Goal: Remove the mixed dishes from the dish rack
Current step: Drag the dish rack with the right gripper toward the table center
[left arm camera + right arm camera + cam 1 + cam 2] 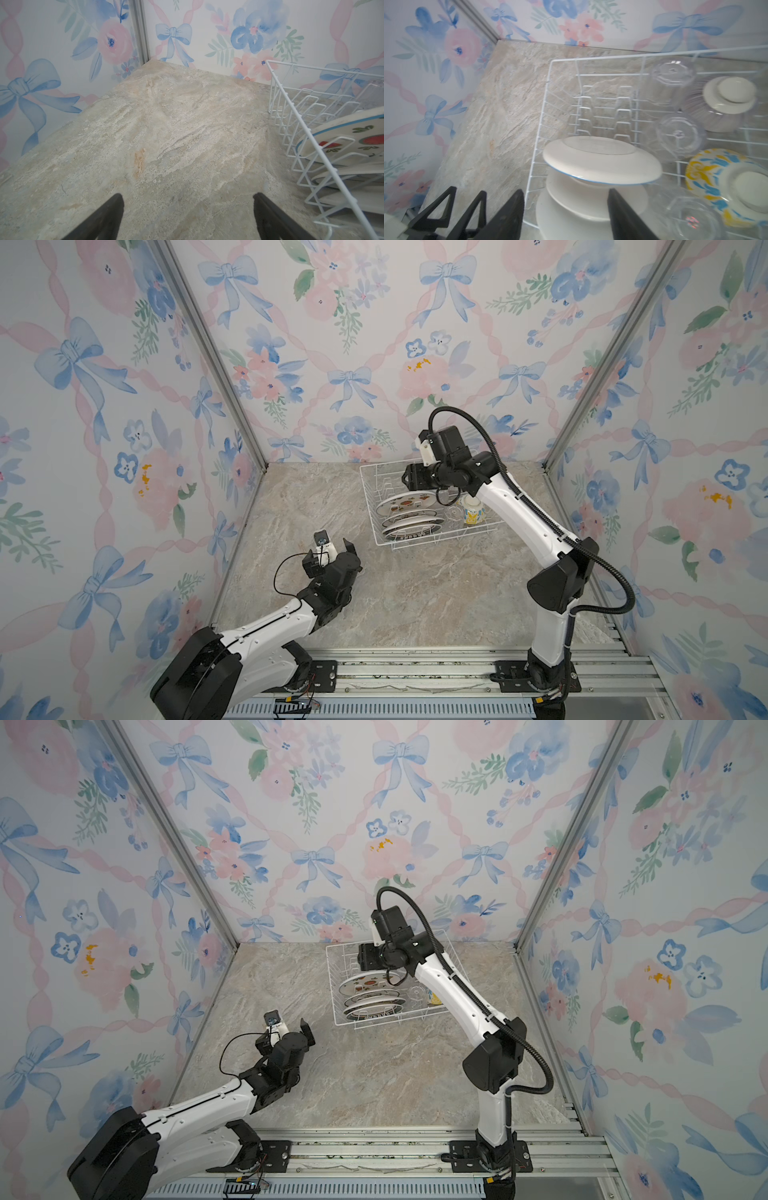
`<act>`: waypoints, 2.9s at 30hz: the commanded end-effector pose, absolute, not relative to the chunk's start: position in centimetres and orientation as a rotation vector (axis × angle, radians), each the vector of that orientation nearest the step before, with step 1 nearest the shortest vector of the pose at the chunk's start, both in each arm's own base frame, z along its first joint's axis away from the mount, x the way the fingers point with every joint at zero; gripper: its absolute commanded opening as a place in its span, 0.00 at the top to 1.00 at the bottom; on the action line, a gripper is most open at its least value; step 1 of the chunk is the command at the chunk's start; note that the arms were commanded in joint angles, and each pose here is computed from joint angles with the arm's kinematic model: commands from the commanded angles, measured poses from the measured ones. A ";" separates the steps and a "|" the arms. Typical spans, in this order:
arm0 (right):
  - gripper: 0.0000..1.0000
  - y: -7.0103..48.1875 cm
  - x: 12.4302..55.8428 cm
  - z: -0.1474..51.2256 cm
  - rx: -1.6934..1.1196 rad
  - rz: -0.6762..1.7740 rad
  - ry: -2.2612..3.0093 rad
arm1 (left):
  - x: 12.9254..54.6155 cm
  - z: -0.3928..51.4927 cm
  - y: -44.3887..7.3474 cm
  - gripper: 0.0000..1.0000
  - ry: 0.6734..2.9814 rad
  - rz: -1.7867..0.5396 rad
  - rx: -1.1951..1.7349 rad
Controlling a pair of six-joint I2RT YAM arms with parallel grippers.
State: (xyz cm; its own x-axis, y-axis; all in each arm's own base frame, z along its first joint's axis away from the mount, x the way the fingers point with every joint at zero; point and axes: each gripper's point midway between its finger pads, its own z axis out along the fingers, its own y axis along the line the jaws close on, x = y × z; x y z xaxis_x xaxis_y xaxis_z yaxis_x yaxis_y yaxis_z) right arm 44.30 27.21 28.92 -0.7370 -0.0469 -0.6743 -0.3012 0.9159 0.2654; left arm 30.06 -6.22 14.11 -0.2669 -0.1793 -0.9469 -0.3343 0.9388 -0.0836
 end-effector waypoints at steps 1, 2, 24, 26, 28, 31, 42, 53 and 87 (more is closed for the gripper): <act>0.34 19.4 46.1 26.8 -0.118 0.276 2.416 | 30.1 14.0 -6.7 0.02 1.869 0.098 -0.369; 0.34 17.2 46.5 26.4 -0.083 0.217 2.418 | 30.1 14.0 -6.9 0.02 1.872 0.082 -0.364; 0.43 2.3 49.7 14.0 0.212 -0.040 2.664 | 30.5 12.8 -8.1 0.02 1.913 0.027 -0.337; 0.44 2.1 50.0 13.5 0.217 -0.058 2.668 | 30.5 12.8 -8.0 0.02 1.911 0.024 -0.342; 0.45 1.9 50.0 12.9 0.199 -0.082 2.684 | 30.5 12.9 -7.8 0.02 1.907 0.024 -0.348; 0.47 1.4 50.0 12.0 0.181 -0.137 2.718 | 30.4 12.9 -7.7 0.02 1.904 0.011 -0.360; 0.72 2.1 48.9 10.3 0.050 -0.285 2.762 | 30.6 12.2 -7.5 0.02 1.922 -0.001 -0.375; 1.00 4.6 46.5 8.6 -0.266 -0.696 2.777 | 30.7 12.2 -7.4 0.02 1.929 -0.028 -0.386; 1.00 12.1 32.5 6.5 -0.355 -0.321 2.898 | 31.4 16.1 -6.2 0.02 1.891 -0.024 -0.470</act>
